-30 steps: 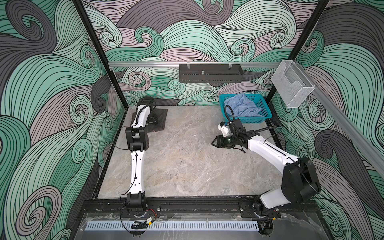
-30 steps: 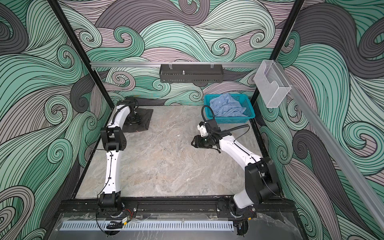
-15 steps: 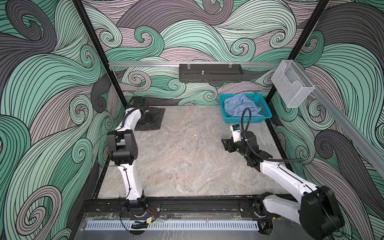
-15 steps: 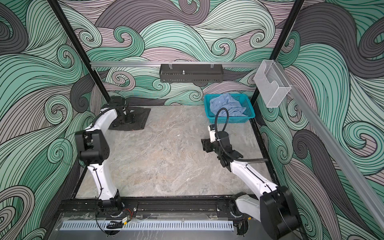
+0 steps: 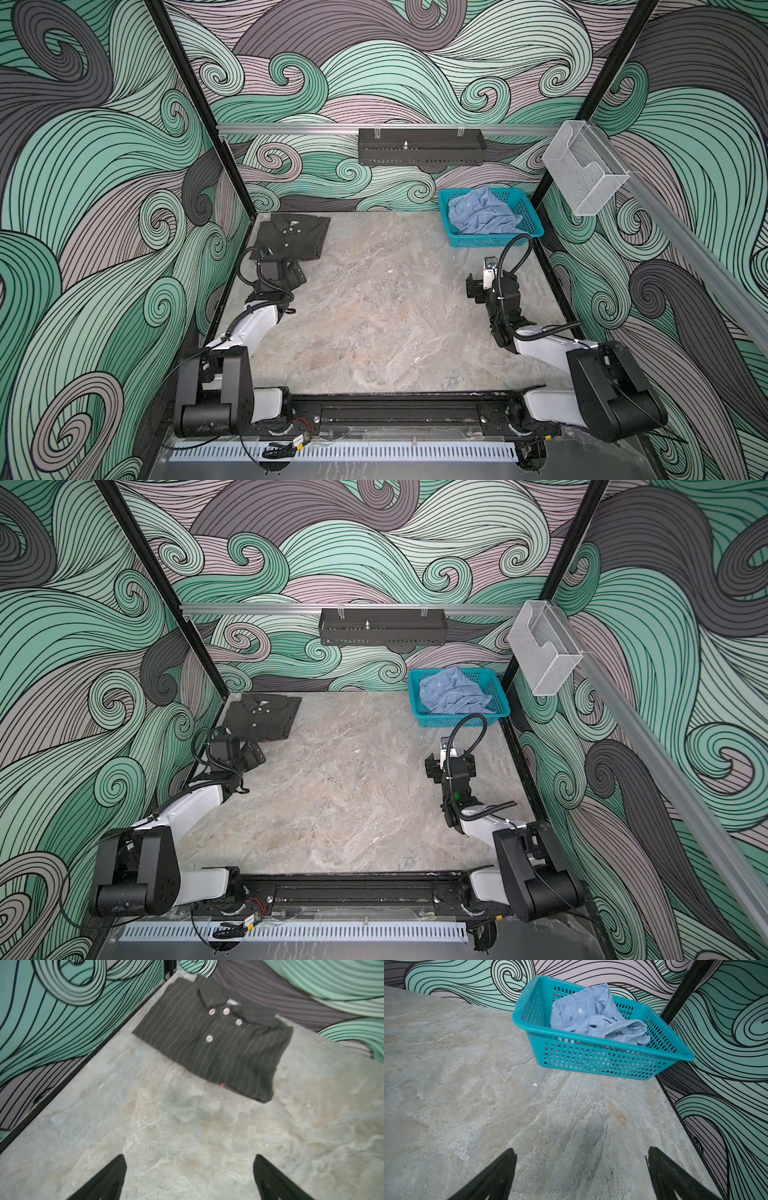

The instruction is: Fold and stack the long sleeve shirts

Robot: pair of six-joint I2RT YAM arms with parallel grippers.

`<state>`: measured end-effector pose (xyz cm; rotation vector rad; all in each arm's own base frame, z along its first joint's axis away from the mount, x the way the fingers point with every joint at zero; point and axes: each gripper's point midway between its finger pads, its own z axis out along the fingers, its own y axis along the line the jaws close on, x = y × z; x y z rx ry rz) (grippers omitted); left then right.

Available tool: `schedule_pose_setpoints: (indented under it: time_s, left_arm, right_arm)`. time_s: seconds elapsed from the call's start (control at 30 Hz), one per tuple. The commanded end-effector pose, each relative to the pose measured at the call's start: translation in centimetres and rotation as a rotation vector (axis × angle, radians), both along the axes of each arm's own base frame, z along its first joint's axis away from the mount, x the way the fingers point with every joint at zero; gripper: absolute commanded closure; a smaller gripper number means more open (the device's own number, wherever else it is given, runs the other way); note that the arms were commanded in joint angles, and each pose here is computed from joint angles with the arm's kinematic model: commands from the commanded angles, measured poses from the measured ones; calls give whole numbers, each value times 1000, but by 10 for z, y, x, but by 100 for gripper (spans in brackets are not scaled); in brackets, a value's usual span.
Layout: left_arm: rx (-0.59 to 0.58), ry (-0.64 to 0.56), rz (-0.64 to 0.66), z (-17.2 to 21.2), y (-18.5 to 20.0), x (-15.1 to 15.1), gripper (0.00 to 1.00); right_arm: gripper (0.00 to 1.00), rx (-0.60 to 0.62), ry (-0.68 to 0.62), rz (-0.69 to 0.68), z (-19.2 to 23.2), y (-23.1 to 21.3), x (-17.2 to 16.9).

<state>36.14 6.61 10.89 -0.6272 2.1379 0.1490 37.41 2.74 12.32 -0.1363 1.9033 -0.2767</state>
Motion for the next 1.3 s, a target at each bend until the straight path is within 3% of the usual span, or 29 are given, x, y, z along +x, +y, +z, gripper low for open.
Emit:
schedule_pose_setpoints:
  time_s: [0.0, 0.17, 0.3, 0.47, 0.5, 0.73, 0.87, 1.27]
  left_arm:
    - [55, -163, 114, 33, 19, 4, 4]
    - [74, -185, 99, 32, 17, 2, 4]
    - [73, -203, 92, 34, 14, 0, 4]
    - [64, -244, 26, 13, -10, -10, 4]
    - [233, -219, 33, 14, 5, -17, 5]
    - [301, -174, -70, 13, -2, 6, 4]
    - [315, -162, -175, -20, -12, 27, 5]
    - [253, -133, -147, -22, -5, 28, 1]
  right_arm:
    - [1, 47, -84, -34, 4, -11, 5]
    - [1, 108, -157, -45, -16, -23, 0]
    - [1, 112, -44, -22, -26, -19, 12]
    - [1, 165, -11, -41, -29, -28, 20]
    - [1, 172, -14, -41, -29, -29, 21]
    - [1, 189, 3, -31, -30, -30, 22]
    - [1, 189, 3, -32, -30, -30, 22]
    - [1, 191, 9, -30, -31, -30, 23]
